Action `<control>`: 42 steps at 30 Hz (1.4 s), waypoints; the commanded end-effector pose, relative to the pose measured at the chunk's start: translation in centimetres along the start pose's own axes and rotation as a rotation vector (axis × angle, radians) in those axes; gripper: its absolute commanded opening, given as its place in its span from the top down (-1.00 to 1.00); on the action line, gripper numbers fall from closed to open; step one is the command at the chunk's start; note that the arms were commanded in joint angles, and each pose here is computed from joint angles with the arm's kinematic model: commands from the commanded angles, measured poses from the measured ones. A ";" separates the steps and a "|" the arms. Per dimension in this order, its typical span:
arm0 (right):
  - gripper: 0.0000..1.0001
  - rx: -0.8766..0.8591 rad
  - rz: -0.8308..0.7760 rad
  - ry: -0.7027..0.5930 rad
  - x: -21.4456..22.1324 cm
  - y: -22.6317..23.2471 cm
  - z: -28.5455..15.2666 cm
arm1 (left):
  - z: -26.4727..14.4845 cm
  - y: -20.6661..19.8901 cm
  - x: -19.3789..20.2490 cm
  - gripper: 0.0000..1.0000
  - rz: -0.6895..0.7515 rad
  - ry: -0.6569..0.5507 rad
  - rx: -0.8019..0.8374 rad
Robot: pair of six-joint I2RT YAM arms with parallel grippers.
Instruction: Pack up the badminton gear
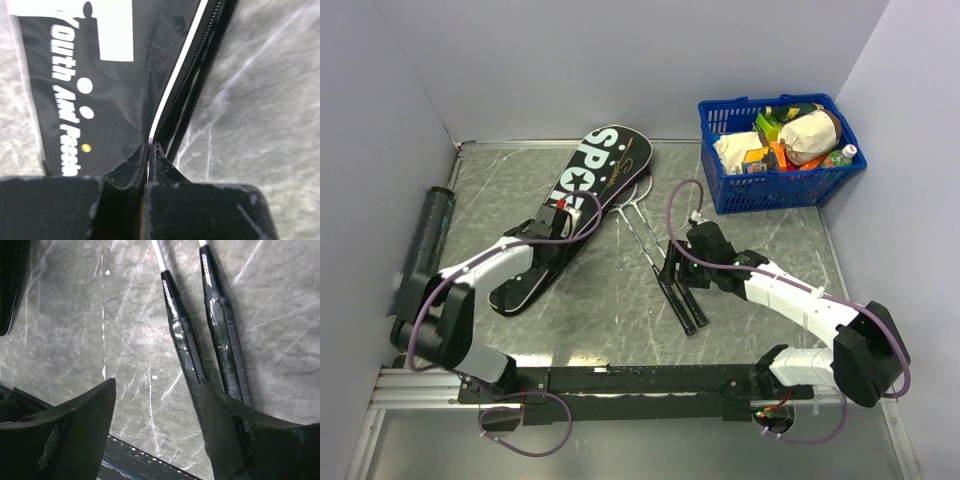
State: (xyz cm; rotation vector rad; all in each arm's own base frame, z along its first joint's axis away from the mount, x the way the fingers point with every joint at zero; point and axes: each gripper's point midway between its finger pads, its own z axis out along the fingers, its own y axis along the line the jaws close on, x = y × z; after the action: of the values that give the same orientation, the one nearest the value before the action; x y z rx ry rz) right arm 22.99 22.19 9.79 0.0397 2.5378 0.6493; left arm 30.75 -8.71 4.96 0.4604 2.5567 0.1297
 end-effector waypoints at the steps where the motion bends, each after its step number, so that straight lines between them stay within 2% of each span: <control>1: -0.45 -0.009 -0.100 -0.066 -3.4 1.9 -0.3 | -2.9 0.0 -3.4 0.98 -0.069 -0.143 0.026; 6: -0.38 0.006 -0.202 -0.078 -6.2 3.4 0.3 | -4.6 -0.4 -5.1 0.98 -0.098 -0.229 0.071; 11: -0.26 0.041 -0.294 0.010 -6.7 3.8 3.5 | -5.9 -0.7 -6.3 0.98 -0.147 -0.301 0.116; 17: -0.22 0.068 -0.355 0.054 -7.7 4.1 7.1 | -7.1 -0.8 -7.1 0.98 -0.227 -0.363 0.147; 26: -0.21 0.113 -0.387 0.109 -8.9 4.7 11.5 | -7.9 -1.1 -7.5 0.98 -0.259 -0.396 0.178; 33: -0.20 0.194 -0.372 0.140 -8.4 3.0 13.8 | -8.8 -1.8 -8.0 0.98 -0.265 -0.425 0.227; 42: 0.06 0.222 -0.346 0.182 -7.7 2.5 15.7 | -9.7 -2.2 -8.4 0.98 -0.266 -0.457 0.260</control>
State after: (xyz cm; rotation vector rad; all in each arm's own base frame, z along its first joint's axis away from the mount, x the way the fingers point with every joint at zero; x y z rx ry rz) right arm 36.42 29.48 2.16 -0.4052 2.6963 0.2489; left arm 31.01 -12.71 14.40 0.2151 2.2627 -0.2929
